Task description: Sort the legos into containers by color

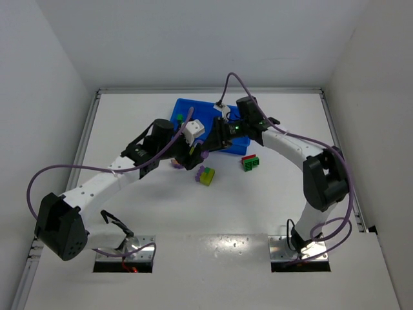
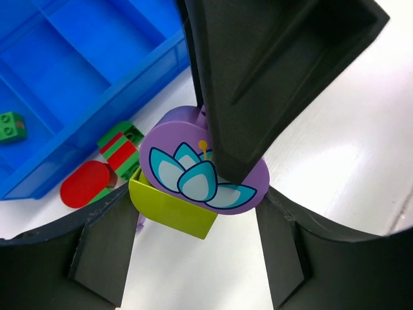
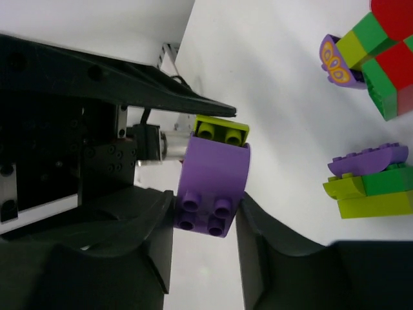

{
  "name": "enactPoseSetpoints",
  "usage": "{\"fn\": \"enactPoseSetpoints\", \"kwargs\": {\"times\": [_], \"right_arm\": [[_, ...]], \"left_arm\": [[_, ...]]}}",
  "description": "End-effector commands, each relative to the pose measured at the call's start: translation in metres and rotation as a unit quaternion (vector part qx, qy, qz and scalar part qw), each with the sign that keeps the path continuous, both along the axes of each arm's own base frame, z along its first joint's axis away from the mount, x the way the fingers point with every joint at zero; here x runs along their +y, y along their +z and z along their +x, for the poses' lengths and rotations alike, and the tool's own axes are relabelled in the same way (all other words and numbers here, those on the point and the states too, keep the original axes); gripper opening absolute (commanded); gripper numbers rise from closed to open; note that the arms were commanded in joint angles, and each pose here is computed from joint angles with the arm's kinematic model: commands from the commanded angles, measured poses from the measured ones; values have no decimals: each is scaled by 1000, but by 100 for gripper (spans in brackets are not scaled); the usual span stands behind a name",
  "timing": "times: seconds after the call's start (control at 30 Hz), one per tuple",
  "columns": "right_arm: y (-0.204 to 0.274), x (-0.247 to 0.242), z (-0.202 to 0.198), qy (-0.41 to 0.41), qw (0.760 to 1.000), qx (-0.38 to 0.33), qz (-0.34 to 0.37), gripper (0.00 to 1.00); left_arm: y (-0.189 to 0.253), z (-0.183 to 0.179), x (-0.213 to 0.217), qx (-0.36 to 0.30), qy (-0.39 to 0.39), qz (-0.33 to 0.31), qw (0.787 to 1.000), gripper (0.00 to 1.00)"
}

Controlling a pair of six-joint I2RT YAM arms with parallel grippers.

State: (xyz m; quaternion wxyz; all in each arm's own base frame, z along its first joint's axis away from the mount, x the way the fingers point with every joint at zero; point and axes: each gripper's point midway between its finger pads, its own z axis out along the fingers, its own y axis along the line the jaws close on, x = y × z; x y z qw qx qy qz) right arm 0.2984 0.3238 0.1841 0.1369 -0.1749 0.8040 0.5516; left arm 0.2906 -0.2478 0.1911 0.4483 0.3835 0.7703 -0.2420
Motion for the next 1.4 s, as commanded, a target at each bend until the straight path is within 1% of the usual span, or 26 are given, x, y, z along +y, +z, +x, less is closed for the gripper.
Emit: {"fn": "enactPoseSetpoints", "kwargs": {"times": [0.0, 0.03, 0.07, 0.13, 0.17, 0.2, 0.23, 0.3, 0.4, 0.47, 0.5, 0.53, 0.63, 0.67, 0.73, 0.77, 0.83, 0.87, 0.9, 0.93, 0.97, 1.03, 1.07, 1.1, 1.3, 1.37], "right_arm": [[14, 10, -4, 29, 999, -5, 37, 33], [13, 10, -4, 28, 999, -1, 37, 28], [15, 10, -6, 33, 999, -3, 43, 18], [15, 10, -7, 37, 998, 0, 48, 10], [20, 11, -8, 41, 998, -9, 55, 7], [17, 10, -10, 39, 998, 2, 53, 3], [19, 6, -9, 35, 998, 4, 58, 3], [23, 2, -7, 34, 997, -5, 64, 2], [27, -8, -5, 24, 997, -6, 70, 1], [40, -18, -2, 19, 996, -16, 84, 1], [41, -22, -1, 15, 996, -21, 86, 1], [45, -22, -3, 19, 995, -24, 90, 1], [50, -33, -2, 15, 994, -35, 99, 1], [54, -37, -3, 21, 993, -48, 108, 1], [57, -38, -7, 30, 991, -58, 116, 1], [60, -41, -8, 35, 989, -68, 123, 1], [59, -42, -11, 40, 989, -67, 125, 1], [64, -42, -13, 47, 987, -77, 131, 1], [61, -42, -14, 47, 987, -77, 131, 1], [61, -42, -14, 47, 987, -77, 131, 1], [62, -42, -15, 53, 986, -85, 134, 1], [62, -42, -15, 53, 986, -85, 134, 1], [62, -42, -15, 53, 986, -85, 134, 1], [63, -42, -14, 53, 985, -90, 135, 1], [59, -41, -10, 52, 986, -80, 134, 1], [55, -38, -12, 54, 987, -69, 132, 1]], "left_arm": [[30, 8, -10, -37, -3, -28, 999, 0], [30, 8, -10, -37, -3, -28, 999, 0], [30, 10, -9, -38, 1, -26, 999, 0], [30, 9, -10, -35, 3, -28, 999, 10], [30, 9, -10, -35, 3, -28, 999, 18], [30, 9, -10, -31, 5, -31, 999, 36], [30, 9, -10, -31, 5, -31, 999, 46], [30, 8, -10, -25, 0, -38, 999, 60], [31, 10, -2, -12, 7, -51, 999, 65], [34, 6, 0, 4, 0, -68, 998, 69], [40, 12, 7, 9, 11, -80, 997, 71], [41, 6, 6, 26, -8, -95, 995, 74], [46, 7, 18, 55, -13, -129, 990, 74], [46, 0, 15, 75, -37, -144, 986, 74], [49, 3, 20, 97, -43, -171, 980, 74], [48, -2, 17, 120, -70, -188, 972, 74], [54, 0, 20, 142, -82, -220, 962, 76], [59, -7, 17, 159, -113, -238, 952, 76], [53, -9, 14, 183, -124, -247, 943, 76], [58, -7, 14, 194, -129, -268, 935, 77], [61, -15, 12, 210, -156, -280, 924, 78], [55, -18, 10, 240, -168, -296, 909, 78], [64, -18, 9, 237, -176, -304, 906, 78], [61, -18, 9, 244, -179, -304, 903, 79], [61, -18, 9, 245, -179, -304, 903, 79], [61, -18, 9, 245, -179, -304, 903, 78]]}}
